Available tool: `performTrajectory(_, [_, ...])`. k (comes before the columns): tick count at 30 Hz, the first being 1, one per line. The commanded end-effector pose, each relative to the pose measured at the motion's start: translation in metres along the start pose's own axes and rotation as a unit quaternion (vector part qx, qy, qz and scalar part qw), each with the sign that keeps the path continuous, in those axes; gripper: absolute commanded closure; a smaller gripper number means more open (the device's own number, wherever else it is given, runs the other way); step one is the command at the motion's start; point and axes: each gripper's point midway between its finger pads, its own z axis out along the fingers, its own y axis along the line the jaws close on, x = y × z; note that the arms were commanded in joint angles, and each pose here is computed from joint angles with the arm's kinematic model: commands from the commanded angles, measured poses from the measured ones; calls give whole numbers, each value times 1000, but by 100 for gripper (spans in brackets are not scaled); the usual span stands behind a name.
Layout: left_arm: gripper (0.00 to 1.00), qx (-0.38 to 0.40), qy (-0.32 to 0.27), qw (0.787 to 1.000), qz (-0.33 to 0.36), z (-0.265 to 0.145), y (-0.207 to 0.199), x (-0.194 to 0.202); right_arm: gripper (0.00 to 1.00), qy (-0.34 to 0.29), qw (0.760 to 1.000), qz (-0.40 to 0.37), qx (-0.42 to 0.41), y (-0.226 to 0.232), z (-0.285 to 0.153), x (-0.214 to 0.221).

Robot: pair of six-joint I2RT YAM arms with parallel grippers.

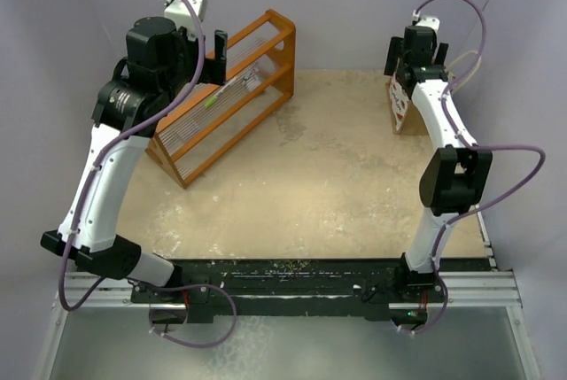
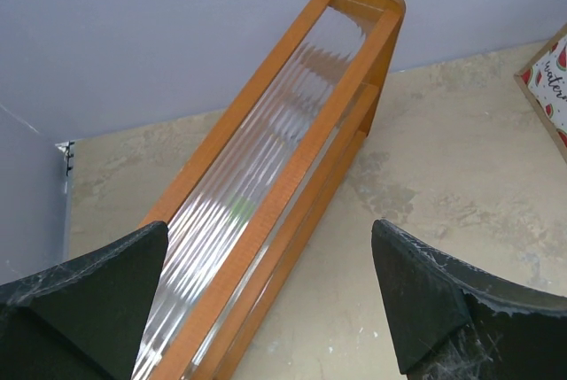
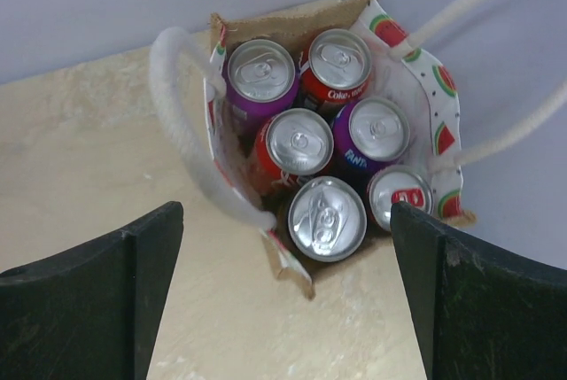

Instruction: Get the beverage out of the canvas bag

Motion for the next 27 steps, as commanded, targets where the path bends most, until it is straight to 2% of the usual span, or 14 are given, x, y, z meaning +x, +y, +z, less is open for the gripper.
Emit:
performTrajectory(1, [1, -8, -47, 999, 4, 7, 1, -29, 0, -70, 997, -36, 12, -9, 9, -49])
performTrajectory(5, [1, -2, -49, 999, 8, 18, -4, -33, 8, -58, 997, -44, 9, -10, 30, -43])
performTrajectory(9, [1, -3, -58, 998, 12, 23, -5, -41, 25, -45, 997, -67, -5, -7, 38, -33])
performTrajectory(12, [1, -5, -60, 998, 12, 29, -6, -43, 31, -43, 996, -74, -20, -1, 40, -30])
performTrajectory(16, [1, 0, -67, 998, 15, 32, -8, -48, 48, -41, 995, -87, -14, -2, 45, -28])
performTrajectory(21, [1, -14, -73, 997, 24, 39, -4, -51, 77, -37, 994, -103, -17, -1, 48, -27])
performTrajectory(25, [1, -9, -75, 997, 29, 42, -7, -51, 95, -40, 993, -112, -22, -1, 46, -28])
performTrajectory(27, [1, -10, -72, 997, 31, 42, -6, -48, 100, -38, 992, -114, -27, 0, 44, -28])
